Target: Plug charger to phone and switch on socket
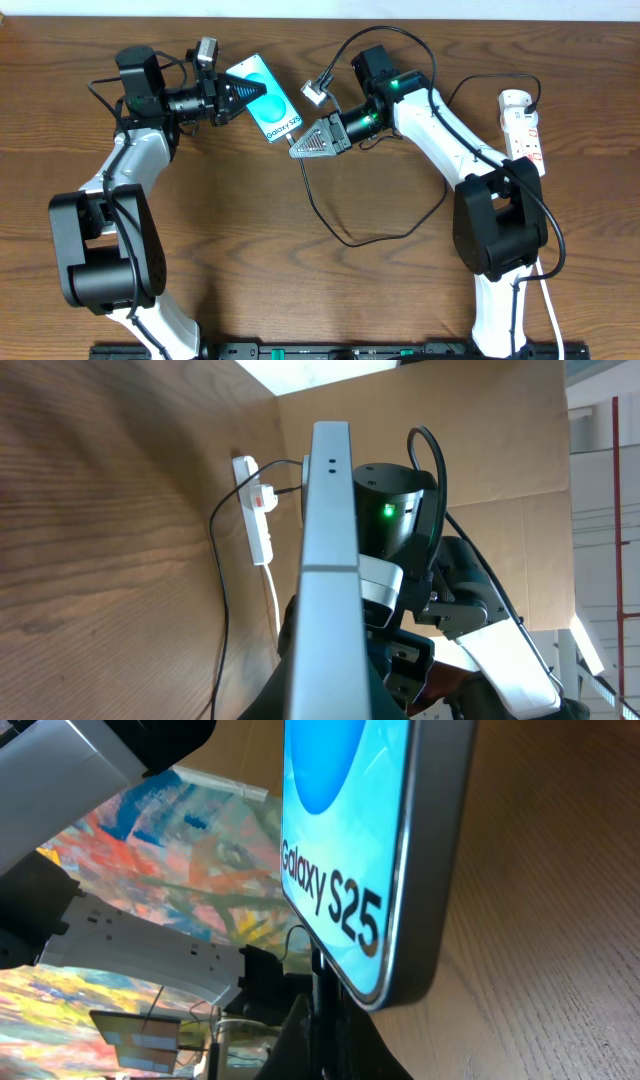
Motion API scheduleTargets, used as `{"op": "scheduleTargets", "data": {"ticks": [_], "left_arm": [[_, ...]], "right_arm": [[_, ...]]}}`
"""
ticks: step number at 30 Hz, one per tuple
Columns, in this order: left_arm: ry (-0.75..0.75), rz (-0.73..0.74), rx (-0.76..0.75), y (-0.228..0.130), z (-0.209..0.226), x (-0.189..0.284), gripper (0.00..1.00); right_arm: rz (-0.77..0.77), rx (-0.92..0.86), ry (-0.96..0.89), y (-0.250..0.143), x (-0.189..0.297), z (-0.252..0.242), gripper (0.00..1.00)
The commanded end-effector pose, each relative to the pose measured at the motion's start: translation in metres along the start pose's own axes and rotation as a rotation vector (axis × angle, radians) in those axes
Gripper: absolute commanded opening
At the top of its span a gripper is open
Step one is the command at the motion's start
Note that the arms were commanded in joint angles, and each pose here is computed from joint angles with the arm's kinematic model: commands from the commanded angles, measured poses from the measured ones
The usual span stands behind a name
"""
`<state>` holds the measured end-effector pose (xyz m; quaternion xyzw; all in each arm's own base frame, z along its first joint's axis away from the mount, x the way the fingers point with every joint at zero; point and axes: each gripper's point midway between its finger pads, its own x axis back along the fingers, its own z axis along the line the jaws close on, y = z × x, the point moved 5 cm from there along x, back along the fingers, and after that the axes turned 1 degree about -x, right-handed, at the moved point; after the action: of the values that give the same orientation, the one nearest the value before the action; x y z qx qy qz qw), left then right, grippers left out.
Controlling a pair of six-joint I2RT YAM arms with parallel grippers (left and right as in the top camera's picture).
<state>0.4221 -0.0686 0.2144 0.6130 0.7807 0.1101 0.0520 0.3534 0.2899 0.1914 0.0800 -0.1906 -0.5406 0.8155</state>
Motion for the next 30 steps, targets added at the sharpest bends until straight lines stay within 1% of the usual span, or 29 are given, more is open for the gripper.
{"op": "scheduleTargets", "data": {"ticks": [1, 8, 11, 30], "left_arm": [[-0.03, 0.036, -0.023, -0.0025, -0.0106, -0.0009, 0.07], [-0.046, 0.056, -0.03, -0.0048, -0.013, -0.0007, 0.07], [-0.046, 0.057, -0.03, -0.0048, -0.013, -0.0007, 0.07], [-0.052, 0.062, -0.046, -0.0048, -0.0146, -0.0006, 0.07]], "right_arm": [[0.006, -0.004, 0.039, -0.0004, -0.0043, 0.0028, 0.01], [0.002, -0.004, 0.041, 0.0014, -0.0043, 0.0029, 0.01], [-0.006, 0.015, 0.084, 0.005, -0.004, 0.0081, 0.01], [-0.009, 0.01, 0.1, 0.0069, -0.0038, 0.01, 0.01]]}}
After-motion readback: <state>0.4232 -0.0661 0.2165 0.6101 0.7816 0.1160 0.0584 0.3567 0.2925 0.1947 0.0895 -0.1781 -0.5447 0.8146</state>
